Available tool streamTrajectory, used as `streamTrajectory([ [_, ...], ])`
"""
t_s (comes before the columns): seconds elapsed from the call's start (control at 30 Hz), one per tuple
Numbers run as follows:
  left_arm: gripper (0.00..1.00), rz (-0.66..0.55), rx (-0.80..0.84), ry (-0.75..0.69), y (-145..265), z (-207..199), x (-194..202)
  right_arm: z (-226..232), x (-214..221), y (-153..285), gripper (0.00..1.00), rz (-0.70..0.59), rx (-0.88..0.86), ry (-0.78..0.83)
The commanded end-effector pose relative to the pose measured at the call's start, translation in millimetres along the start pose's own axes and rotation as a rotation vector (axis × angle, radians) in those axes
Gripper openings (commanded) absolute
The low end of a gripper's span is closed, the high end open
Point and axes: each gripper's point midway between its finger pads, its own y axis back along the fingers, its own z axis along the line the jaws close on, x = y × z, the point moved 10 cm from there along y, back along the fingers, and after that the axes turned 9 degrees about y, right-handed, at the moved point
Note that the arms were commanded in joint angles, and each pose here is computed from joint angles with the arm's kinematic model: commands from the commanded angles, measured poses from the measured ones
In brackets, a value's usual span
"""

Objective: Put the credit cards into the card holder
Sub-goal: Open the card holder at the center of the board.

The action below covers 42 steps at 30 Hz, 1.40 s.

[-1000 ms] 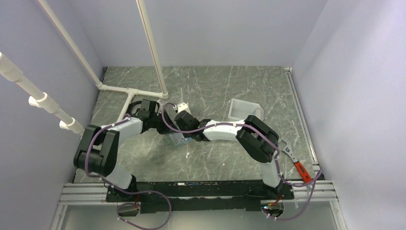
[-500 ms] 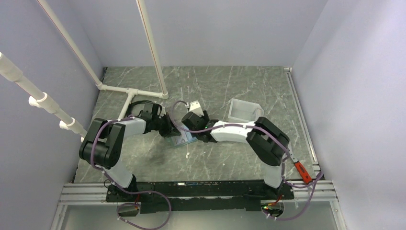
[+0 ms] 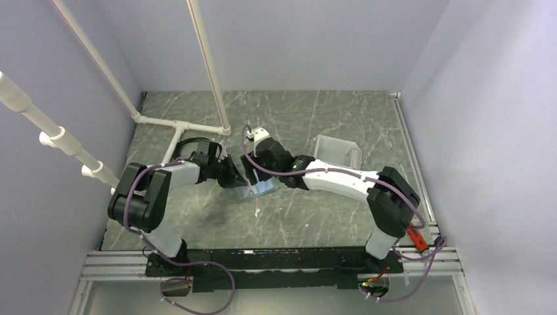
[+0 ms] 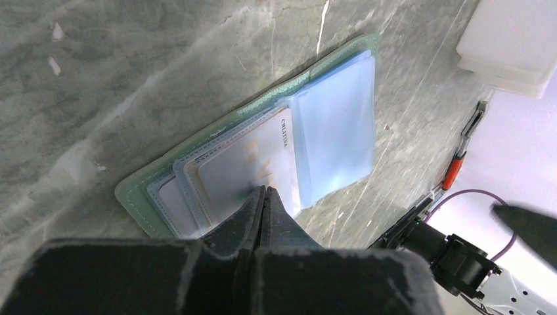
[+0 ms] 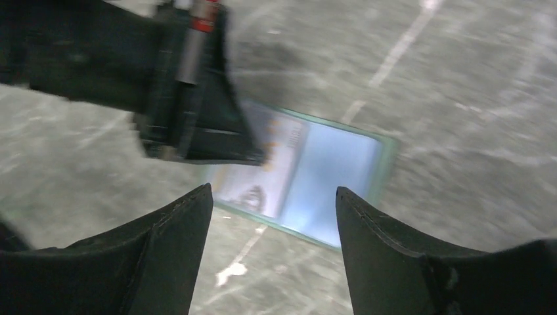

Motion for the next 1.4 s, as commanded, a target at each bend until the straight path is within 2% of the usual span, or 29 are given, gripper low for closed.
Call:
streamTrajectory([
  [0.0,0.01,0.003,-0.125,0.001,2,19,8,29,-25,-14,0.65,-0.083,-0.319,-0.036],
  [0.13,0.04,-0.005,-0.141,-0.016,8,18,10,7,-2,-38,0.47,-0.006,-0.276,-0.116],
  [0.2,0.07,-0.009,-0.144,-0.035,14,16,11,-8,12,-44,0.42,0.036,-0.244,-0.155],
  [0.3,0.16,0.005,-0.082,-0.076,23,3,11,-18,33,-47,0.41,0.097,-0.239,-0.186],
  [0.43,0.32,0.010,0.067,-0.122,40,-29,8,-18,43,-47,0.41,0.097,-0.301,-0.214],
  [0.5,0.36,-0.017,0.087,-0.139,47,-41,6,-16,40,-46,0.40,0.086,-0.327,-0.222],
  [0.63,0.38,-0.094,0.009,-0.137,55,-42,3,-14,34,-47,0.38,0.075,-0.345,-0.234],
  [0.73,0.40,-0.146,-0.116,-0.110,55,-26,5,-13,32,-48,0.44,0.073,-0.356,-0.241],
  [0.87,0.38,-0.154,-0.213,-0.068,47,-2,13,-11,35,-55,0.45,0.090,-0.390,-0.251],
  [1.0,0.24,-0.143,-0.263,-0.038,37,14,17,-13,39,-62,0.45,0.098,-0.392,-0.265],
  [1.13,0.17,-0.132,-0.294,-0.025,27,26,19,-12,41,-69,0.45,0.108,-0.422,-0.277],
  [1.27,0.09,-0.092,-0.275,0.003,16,34,24,-5,40,-74,0.38,0.099,-0.491,-0.301],
  [1.37,0.07,-0.076,-0.257,0.010,11,35,28,4,38,-78,0.34,0.092,-0.560,-0.318],
])
